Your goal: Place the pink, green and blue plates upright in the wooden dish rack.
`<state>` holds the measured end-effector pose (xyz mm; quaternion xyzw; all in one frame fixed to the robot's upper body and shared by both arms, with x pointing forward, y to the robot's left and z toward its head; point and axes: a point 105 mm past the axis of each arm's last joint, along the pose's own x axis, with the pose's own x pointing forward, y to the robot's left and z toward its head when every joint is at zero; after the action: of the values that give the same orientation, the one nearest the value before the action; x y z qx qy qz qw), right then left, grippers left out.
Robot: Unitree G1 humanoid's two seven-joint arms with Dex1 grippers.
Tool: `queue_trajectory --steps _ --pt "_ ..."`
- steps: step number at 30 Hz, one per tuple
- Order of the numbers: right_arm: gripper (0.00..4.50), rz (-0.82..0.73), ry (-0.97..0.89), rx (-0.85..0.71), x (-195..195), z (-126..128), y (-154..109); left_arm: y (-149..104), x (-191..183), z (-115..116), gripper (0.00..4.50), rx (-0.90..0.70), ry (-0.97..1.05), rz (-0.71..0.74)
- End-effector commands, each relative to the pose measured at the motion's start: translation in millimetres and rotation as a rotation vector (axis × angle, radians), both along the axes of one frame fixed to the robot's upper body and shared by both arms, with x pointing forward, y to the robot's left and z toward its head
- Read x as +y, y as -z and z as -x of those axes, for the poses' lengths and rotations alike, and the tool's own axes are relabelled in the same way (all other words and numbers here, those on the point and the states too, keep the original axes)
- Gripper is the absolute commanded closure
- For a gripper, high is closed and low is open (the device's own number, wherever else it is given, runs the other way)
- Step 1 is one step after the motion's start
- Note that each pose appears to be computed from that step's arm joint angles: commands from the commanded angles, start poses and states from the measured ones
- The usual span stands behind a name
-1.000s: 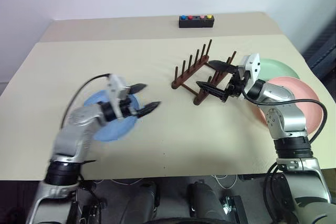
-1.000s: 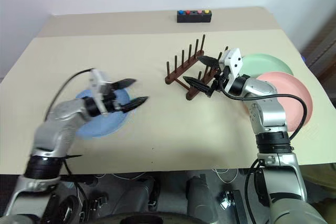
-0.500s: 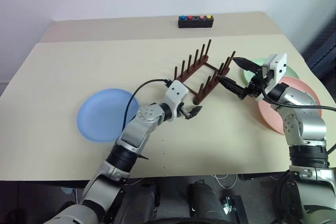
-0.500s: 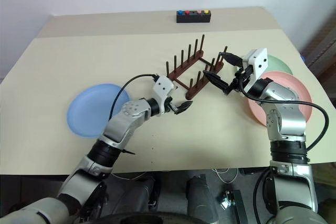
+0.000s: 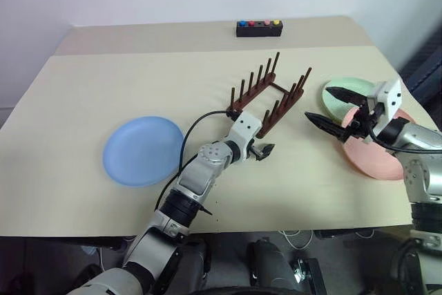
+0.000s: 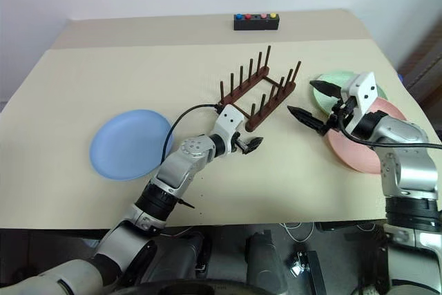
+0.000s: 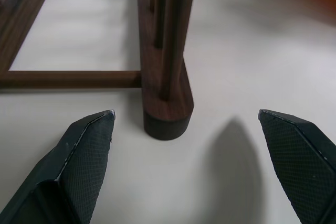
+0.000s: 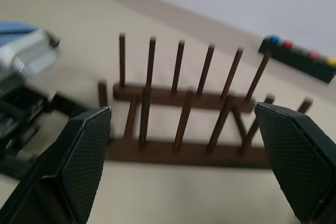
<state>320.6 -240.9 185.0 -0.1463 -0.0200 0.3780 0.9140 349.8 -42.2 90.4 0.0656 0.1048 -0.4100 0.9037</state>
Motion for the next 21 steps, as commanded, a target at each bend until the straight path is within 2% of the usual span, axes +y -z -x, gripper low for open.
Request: queue_trajectory --steps 1,6,14,17,21 --pt "0.06 0.027 0.005 -0.010 -16 8 -13 -10 -6 -2 0.00 -0.029 0.007 0.012" --pt "0.06 0.059 -0.053 0.074 -15 21 -1 -8 -15 -1 0.00 -0.019 0.014 0.017" --pt "0.06 0.030 -0.054 0.082 -12 24 -1 -7 -22 -6 0.00 -0.030 -0.015 0.004" --pt "0.00 0.033 -0.045 0.074 -12 23 0 -3 -23 -8 0.88 0.008 -0.028 0.012" --pt "0.00 0.023 -0.040 0.065 -11 24 -3 3 -18 -15 2.92 -0.024 -0.091 -0.037"
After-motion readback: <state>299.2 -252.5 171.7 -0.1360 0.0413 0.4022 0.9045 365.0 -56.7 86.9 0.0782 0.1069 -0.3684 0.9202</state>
